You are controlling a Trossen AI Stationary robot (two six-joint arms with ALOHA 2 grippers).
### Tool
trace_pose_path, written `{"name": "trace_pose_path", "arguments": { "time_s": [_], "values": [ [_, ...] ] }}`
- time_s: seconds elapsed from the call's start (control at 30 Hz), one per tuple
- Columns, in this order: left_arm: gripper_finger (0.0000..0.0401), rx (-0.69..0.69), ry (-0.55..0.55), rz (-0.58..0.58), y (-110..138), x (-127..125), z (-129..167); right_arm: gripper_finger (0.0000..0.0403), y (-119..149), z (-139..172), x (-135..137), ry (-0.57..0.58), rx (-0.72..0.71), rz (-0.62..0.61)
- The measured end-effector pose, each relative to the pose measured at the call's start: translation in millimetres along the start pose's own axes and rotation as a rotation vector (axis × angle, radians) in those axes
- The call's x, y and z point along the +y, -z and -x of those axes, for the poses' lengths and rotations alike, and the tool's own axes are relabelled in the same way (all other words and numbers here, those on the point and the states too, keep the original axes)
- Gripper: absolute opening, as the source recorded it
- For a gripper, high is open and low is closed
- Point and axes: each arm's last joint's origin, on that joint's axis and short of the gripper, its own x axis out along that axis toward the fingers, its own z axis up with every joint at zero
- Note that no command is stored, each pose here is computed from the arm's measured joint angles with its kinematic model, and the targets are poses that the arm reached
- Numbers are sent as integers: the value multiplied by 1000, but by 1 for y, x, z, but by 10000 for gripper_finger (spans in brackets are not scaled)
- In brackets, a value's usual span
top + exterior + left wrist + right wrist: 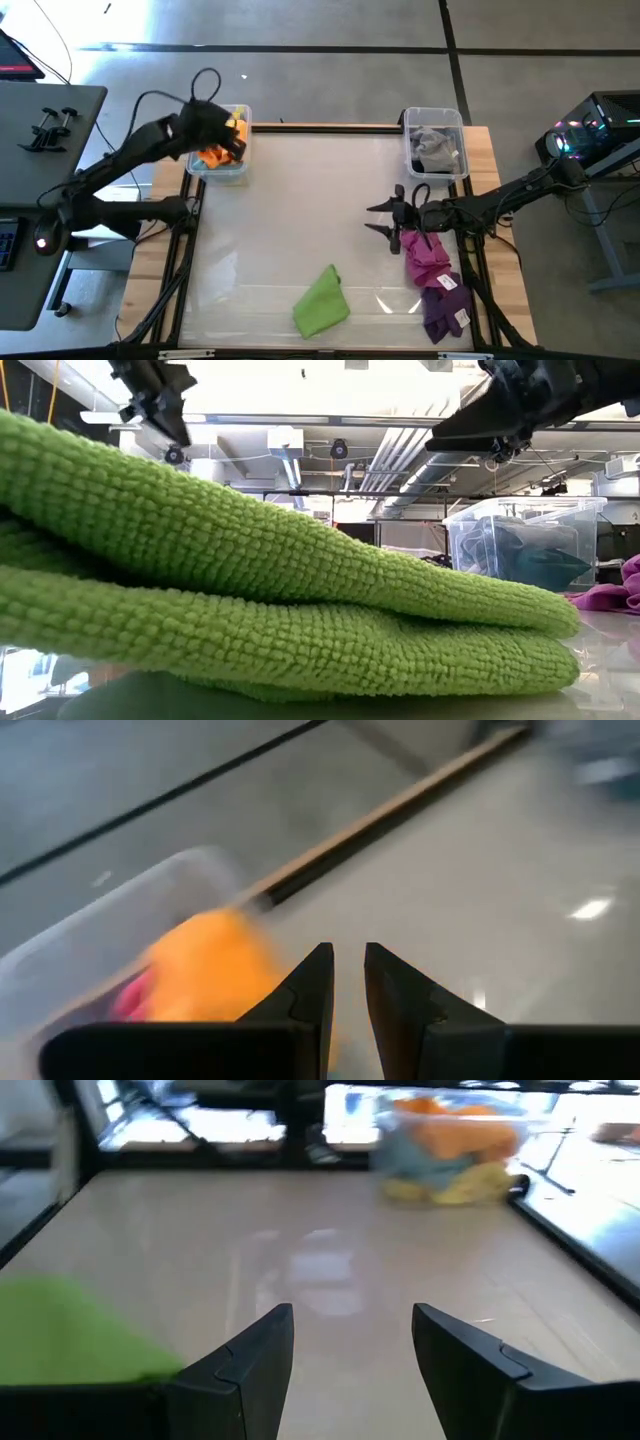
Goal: Sort towels by color in basket
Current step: Put the light green towel into the left transparent bin
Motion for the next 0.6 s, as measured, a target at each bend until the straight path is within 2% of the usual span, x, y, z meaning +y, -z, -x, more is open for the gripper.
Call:
{"name": "trace_pose_path", "arguments": {
  "time_s": [0.23, 0.4, 0.5, 0.6],
  "values": [
    [29, -176, 354, -174, 28, -73, 0, 200, 16, -17, 16, -288, 73, 98],
    [18, -267, 577, -253, 65, -129, -12, 200, 46, -42, 27, -361, 233, 69],
    [14, -312, 667, -279, 92, -158, -20, 200, 51, -60, 37, -421, 228, 56],
    [12, -331, 703, -306, 118, -182, -28, 200, 52, -81, 46, -452, 203, 72]
  ]
}}
